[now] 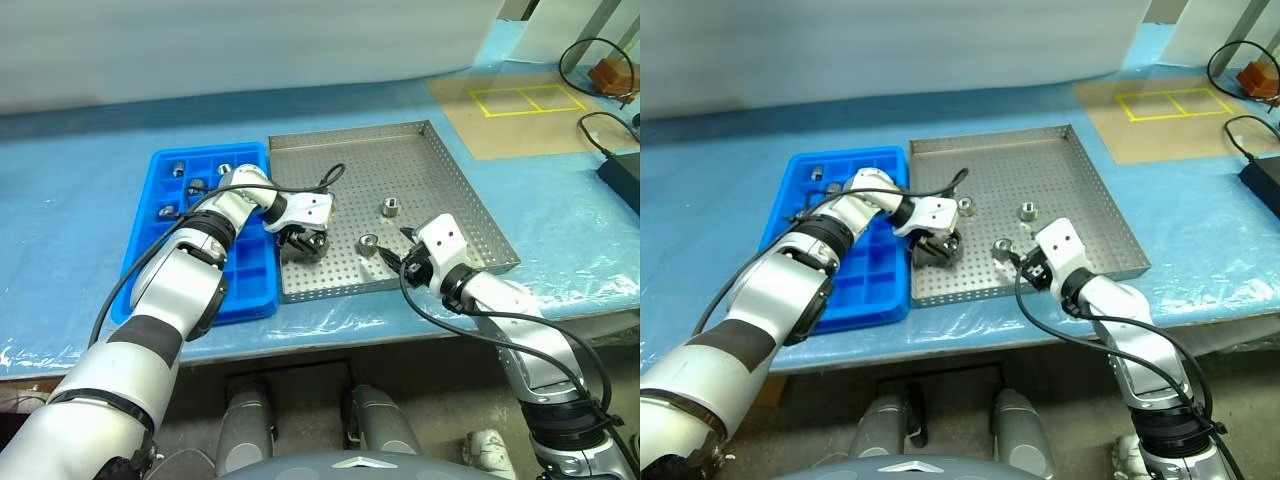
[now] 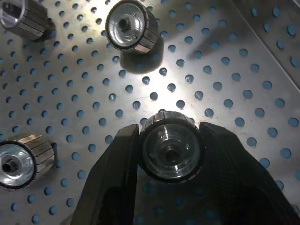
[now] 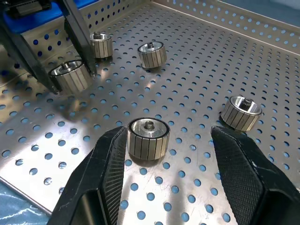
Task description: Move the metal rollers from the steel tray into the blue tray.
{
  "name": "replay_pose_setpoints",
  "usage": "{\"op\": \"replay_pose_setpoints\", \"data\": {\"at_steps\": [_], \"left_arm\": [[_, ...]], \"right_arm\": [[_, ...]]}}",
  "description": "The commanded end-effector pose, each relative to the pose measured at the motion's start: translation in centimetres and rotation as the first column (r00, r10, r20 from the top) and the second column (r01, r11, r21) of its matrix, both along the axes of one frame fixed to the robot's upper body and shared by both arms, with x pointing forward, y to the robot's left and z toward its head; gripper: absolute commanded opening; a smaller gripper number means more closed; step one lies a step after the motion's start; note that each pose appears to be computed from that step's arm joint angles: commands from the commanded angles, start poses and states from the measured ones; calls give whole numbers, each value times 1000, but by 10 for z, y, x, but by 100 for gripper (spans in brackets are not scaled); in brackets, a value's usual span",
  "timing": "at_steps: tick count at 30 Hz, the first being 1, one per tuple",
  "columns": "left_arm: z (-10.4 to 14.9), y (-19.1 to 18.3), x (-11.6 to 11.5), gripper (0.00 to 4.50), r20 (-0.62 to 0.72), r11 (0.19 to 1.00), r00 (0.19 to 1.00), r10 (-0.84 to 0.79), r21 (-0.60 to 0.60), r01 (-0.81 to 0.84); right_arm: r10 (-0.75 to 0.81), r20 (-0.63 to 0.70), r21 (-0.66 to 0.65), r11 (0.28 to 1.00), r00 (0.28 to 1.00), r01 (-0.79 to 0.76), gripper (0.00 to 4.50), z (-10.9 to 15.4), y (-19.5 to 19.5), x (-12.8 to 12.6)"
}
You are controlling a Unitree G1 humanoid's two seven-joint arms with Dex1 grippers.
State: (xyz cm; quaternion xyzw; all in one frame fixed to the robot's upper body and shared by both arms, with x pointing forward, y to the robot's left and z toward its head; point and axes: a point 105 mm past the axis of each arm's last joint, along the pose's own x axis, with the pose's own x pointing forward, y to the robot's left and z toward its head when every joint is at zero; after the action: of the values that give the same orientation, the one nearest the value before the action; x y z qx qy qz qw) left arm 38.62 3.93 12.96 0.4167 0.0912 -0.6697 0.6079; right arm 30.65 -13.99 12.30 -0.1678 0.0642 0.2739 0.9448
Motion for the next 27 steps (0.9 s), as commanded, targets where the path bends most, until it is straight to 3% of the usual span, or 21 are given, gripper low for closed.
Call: {"op": "replay_pose_setpoints", "data": {"at_steps": [1, 7, 10, 12, 14, 20, 27], "left_arm": [[21, 7, 1, 168, 24, 998, 1000, -16, -62, 18], [36, 26, 9, 168, 169, 996, 985, 26, -91, -10], [37, 26, 10, 168, 180, 995, 983, 29, -95, -12], [81, 46, 12, 168, 251, 943, 957, 145, -328, -57], [107, 76, 3, 168, 268, 879, 932, 244, -467, -96], [111, 114, -27, 168, 200, 809, 900, 388, -541, -229], [108, 158, -56, 168, 97, 650, 782, 616, -624, -434]], "right_arm": [[24, 45, 3, 1000, 999, -24, 291, 10, 4, 0], [48, 43, 5, 999, 998, -48, 291, 11, 8, 2], [48, 43, 4, 999, 998, -48, 291, 10, 8, 2], [75, 64, 43, 996, 995, -78, 291, 21, 13, 4], [145, 83, 77, 985, 986, -151, 291, 34, 24, 6], [353, 101, 88, 928, 930, -362, 291, 57, 58, 15], [651, 106, 58, 751, 752, -658, 291, 71, 126, 13]]}}
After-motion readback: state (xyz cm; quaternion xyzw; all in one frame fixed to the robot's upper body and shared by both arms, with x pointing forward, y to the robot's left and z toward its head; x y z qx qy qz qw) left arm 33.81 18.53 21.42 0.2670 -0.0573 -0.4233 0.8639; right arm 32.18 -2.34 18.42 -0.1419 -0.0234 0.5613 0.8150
